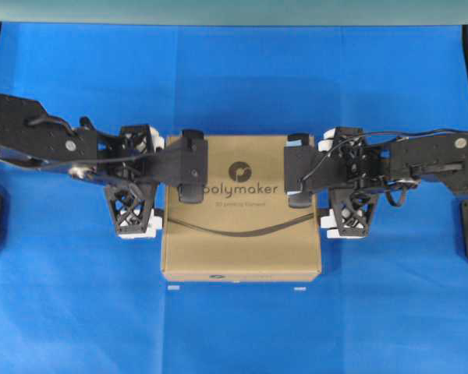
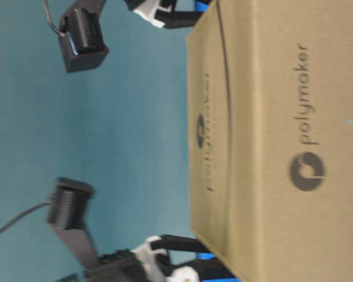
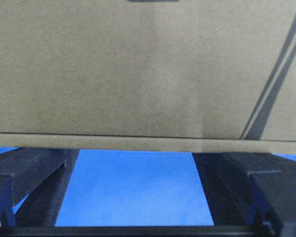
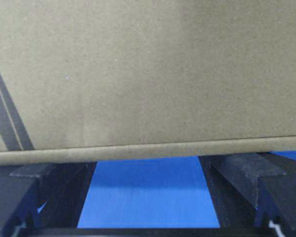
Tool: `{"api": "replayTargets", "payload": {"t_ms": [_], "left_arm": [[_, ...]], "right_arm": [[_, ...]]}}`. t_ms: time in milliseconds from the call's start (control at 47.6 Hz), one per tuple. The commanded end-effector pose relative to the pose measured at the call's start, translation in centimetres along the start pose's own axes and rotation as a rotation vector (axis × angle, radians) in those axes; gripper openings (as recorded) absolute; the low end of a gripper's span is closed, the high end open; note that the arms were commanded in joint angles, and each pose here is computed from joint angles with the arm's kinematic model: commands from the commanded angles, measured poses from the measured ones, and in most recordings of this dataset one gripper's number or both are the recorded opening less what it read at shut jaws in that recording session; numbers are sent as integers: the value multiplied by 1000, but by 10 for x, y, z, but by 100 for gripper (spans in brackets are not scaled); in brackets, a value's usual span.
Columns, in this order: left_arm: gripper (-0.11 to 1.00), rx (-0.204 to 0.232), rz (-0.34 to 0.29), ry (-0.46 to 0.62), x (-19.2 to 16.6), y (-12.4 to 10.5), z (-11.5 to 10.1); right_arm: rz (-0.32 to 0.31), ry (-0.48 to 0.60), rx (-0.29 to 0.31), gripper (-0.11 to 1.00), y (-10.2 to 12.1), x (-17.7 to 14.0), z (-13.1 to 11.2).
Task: Lift up the cardboard box by clamping it between your arms.
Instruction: 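Lower both arms to set the box back on the table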
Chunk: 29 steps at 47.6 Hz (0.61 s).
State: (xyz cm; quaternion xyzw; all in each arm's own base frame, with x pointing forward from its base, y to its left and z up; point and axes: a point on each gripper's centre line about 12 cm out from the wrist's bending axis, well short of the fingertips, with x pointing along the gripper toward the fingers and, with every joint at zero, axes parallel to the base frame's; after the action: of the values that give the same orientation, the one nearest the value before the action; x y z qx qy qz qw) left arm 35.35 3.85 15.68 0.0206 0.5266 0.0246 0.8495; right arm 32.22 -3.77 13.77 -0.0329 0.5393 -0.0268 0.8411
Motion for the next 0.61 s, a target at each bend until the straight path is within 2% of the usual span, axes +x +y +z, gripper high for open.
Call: {"api": "replayTargets", "payload": {"t_ms": [0, 294, 589], "left_arm": [[86, -29, 1, -86, -2, -1, 14], [86, -33, -3, -63, 20, -3, 2], [86, -32, -5, -57, 31, -3, -2]], "right_arm": [[-2, -87, 8, 99, -1, -1, 17], [8, -39, 5, 99, 4, 25, 5], [11, -16, 16, 99, 4, 34, -3]]}}
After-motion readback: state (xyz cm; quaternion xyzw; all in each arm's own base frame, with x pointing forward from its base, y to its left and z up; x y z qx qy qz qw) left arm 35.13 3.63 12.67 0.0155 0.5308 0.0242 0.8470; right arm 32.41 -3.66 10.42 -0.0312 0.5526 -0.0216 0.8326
